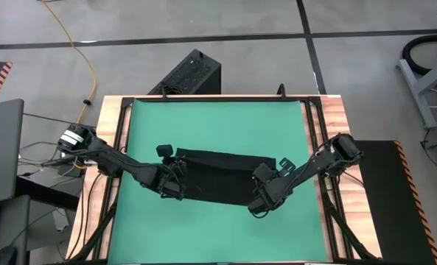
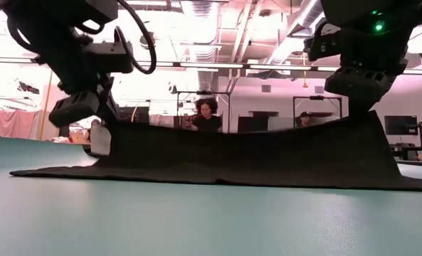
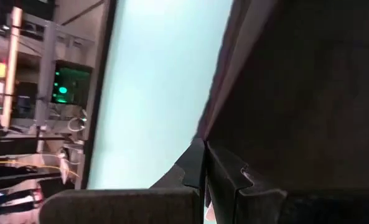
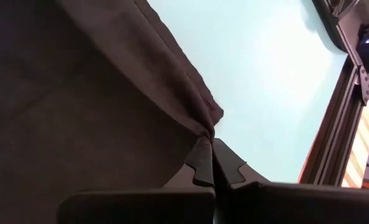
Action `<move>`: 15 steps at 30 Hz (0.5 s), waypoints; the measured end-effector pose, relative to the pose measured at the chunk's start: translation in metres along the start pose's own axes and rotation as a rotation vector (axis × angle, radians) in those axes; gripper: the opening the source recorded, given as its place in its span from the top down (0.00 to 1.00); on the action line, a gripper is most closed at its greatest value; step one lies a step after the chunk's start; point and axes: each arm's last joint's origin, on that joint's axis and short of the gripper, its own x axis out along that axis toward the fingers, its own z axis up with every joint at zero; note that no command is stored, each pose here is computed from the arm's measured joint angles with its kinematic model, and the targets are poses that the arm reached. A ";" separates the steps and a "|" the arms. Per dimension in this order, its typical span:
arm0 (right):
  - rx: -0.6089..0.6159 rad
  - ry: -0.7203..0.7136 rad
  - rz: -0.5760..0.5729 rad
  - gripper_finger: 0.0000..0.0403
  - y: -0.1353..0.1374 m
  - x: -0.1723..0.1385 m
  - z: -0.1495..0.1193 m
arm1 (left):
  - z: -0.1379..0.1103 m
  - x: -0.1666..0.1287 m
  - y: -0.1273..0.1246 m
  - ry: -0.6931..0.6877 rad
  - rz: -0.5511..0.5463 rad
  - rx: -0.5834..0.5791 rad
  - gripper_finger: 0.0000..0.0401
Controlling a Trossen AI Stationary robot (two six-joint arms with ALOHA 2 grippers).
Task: Roll towel
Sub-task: Fold the brown towel
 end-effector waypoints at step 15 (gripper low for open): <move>0.015 0.015 -0.020 1.00 0.002 0.037 -0.010 | 0.000 0.009 0.002 0.009 -0.023 -0.021 1.00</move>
